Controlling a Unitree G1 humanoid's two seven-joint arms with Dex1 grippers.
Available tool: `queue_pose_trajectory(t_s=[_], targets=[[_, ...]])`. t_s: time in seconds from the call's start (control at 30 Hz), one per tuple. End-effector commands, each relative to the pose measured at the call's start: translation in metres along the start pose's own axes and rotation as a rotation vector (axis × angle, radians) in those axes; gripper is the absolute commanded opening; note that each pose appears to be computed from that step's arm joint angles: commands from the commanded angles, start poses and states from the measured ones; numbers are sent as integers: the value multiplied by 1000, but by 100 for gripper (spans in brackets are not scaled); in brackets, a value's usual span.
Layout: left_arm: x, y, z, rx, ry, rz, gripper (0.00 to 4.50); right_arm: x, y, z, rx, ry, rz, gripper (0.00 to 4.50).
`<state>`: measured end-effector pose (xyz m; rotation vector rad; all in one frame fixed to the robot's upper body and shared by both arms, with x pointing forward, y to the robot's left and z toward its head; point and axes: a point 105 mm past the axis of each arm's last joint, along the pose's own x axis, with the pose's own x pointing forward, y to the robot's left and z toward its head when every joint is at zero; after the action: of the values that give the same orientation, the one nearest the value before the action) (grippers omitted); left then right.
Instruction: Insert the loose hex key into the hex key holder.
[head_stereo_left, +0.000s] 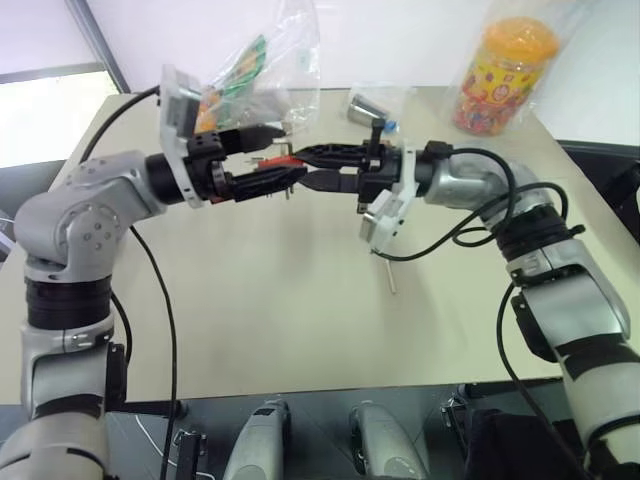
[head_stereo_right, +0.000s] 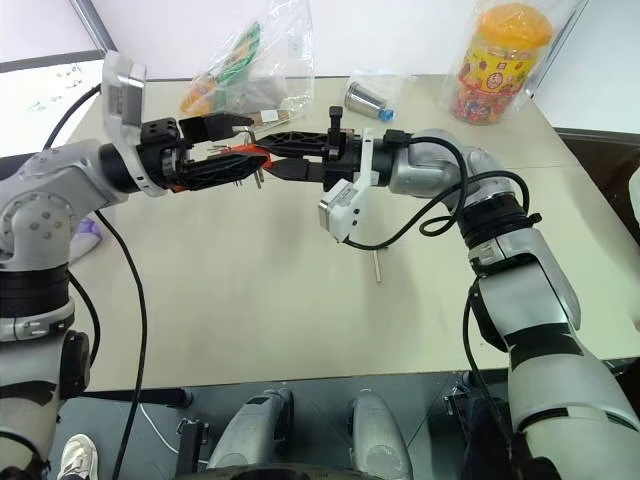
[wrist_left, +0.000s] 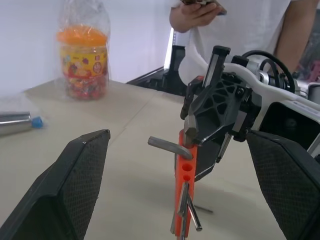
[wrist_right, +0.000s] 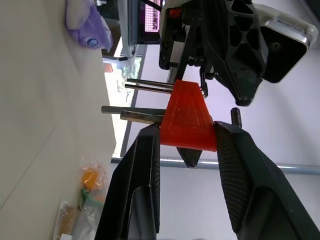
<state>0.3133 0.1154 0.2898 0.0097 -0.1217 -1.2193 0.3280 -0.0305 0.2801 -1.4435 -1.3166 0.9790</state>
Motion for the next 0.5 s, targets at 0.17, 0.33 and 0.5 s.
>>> queue_pose_trajectory(t_s=[0.17,0.33,0.5], targets=[[-5,-7,5,28,-7,-11,450,-1,-28,-1,-56,-19,-48,100],[-5,-7,4,22,-6,-8,450,-1,-30,-1,-59,-23,-47,100],[-5,-6,6,24,-14,-7,450,1,-30,0,-52,-27,-53,100]])
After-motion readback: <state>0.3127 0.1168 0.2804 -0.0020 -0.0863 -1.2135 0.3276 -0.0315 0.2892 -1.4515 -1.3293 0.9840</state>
